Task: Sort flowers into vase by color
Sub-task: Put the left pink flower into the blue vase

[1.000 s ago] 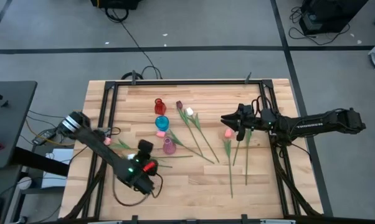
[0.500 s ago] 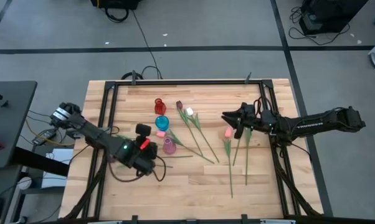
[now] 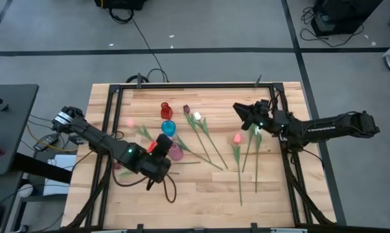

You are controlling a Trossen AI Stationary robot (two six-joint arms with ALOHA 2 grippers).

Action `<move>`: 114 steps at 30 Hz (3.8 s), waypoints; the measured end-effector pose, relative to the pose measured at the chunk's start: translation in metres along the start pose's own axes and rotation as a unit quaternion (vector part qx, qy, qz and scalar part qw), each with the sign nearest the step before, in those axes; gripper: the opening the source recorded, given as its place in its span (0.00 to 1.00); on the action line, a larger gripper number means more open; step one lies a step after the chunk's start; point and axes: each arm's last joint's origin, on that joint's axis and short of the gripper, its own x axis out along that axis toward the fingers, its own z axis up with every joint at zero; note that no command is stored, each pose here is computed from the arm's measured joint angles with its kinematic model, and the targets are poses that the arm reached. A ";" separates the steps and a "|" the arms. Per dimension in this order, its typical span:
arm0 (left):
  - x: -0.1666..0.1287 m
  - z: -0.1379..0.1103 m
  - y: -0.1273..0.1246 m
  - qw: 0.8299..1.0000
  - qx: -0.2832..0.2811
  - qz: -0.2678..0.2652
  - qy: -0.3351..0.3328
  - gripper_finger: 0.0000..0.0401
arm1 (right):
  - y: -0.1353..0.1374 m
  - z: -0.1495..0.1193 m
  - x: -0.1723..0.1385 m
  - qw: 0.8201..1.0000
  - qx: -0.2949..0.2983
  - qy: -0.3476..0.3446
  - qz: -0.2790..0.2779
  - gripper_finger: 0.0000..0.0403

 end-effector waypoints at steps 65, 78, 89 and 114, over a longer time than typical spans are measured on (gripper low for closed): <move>-0.052 -0.038 -0.012 0.998 0.056 0.024 0.022 0.03 | 0.041 -0.041 0.148 0.993 0.002 0.122 0.002 0.29; -0.048 -0.046 -0.007 0.989 0.122 0.043 0.069 0.03 | 0.038 -0.042 0.148 0.985 0.012 0.165 0.042 0.29; -0.048 -0.046 -0.006 0.983 0.160 0.053 0.075 0.03 | 0.027 -0.041 0.151 0.979 0.022 0.197 0.036 0.29; -0.043 -0.062 -0.004 0.940 0.256 0.140 0.179 0.03 | 0.066 -0.005 0.171 0.969 -0.057 0.238 0.030 0.29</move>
